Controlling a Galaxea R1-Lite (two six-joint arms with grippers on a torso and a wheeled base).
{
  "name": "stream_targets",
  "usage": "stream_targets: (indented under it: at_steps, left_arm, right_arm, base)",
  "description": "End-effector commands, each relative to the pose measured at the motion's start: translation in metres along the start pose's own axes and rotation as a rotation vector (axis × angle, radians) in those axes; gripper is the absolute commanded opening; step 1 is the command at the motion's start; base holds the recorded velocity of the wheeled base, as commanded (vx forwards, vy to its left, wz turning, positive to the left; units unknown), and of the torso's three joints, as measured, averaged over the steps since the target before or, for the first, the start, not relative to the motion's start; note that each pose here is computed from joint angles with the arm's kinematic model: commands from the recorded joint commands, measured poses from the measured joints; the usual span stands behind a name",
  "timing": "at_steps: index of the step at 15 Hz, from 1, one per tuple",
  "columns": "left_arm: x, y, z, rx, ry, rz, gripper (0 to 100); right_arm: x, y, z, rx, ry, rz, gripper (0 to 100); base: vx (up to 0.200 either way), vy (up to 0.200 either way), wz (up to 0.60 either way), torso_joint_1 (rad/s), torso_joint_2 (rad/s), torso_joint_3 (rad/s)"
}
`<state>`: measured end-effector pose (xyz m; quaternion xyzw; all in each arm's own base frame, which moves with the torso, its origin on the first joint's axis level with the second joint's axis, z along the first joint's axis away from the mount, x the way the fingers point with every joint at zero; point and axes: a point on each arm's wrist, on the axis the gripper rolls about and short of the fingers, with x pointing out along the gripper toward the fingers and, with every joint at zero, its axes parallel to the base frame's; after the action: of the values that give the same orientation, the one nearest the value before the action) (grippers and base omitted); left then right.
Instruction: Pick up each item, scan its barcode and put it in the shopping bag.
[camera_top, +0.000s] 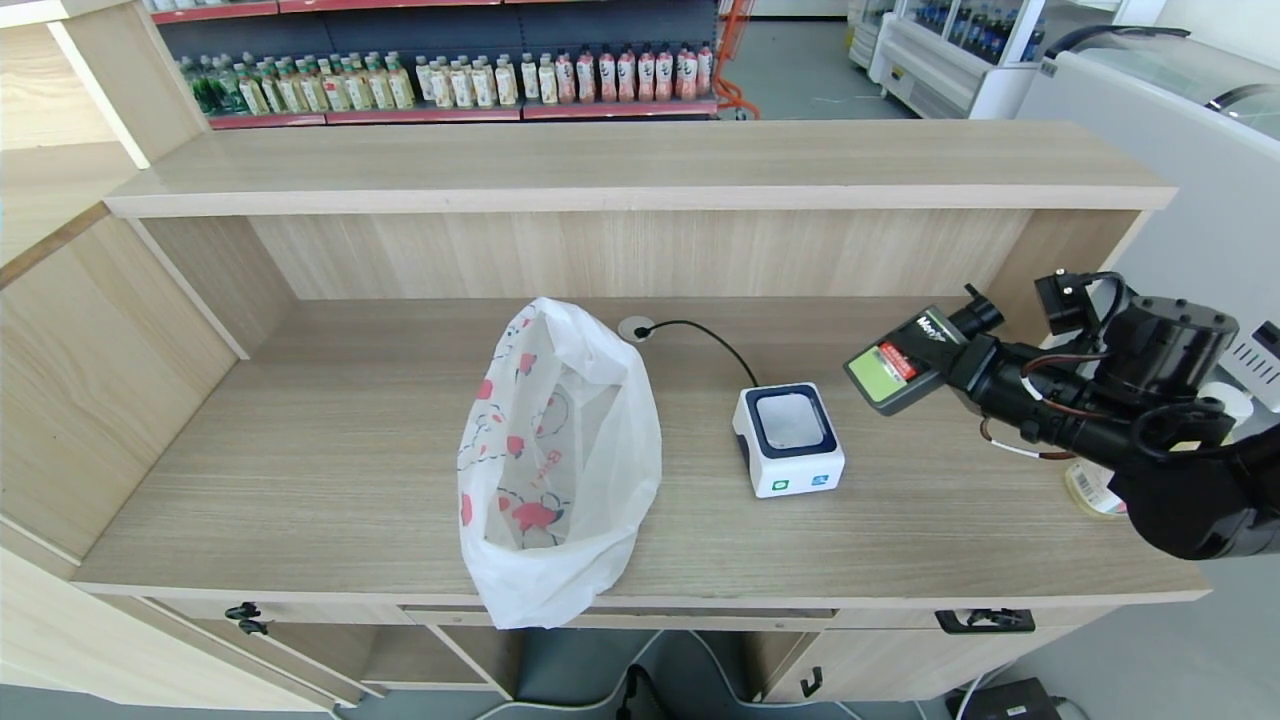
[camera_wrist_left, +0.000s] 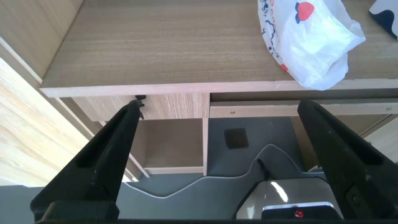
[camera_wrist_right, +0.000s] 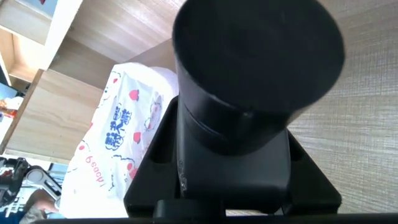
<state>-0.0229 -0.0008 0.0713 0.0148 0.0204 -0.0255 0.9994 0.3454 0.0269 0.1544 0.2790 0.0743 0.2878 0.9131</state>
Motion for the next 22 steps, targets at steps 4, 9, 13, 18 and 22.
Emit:
stream_targets:
  at_steps: [4,9,13,18,22]
  left_arm:
    - [0.000,0.000,0.000,0.000,0.000,0.001,100]
    - [0.000,0.000,0.000,0.000,0.000,0.001,100]
    - [0.000,0.000,0.000,0.000,0.000,0.000,100]
    - [0.000,0.000,0.000,0.000,0.000,0.000,100]
    - [0.000,0.000,0.000,0.000,0.000,0.000,100]
  right_arm:
    - [0.001,0.008,0.005,-0.011,-0.008,0.030,0]
    - [0.001,0.011,0.008,-0.019,0.016,0.090,0]
    - [-0.008,0.014,0.014,-0.005,0.057,0.160,0]
    - [-0.012,0.016,0.016,0.023,0.096,0.211,0]
    - [-0.024,0.013,-0.001,0.011,0.130,0.180,0]
  base:
    - [0.000,0.000,0.00,0.000,0.00,0.000]
    - [0.000,0.000,0.00,0.000,0.00,0.000]
    - [0.000,0.000,0.00,0.000,0.00,0.000]
    - [0.000,0.000,0.00,0.000,0.00,0.000]
    - [0.000,0.000,0.00,0.000,0.00,0.000]
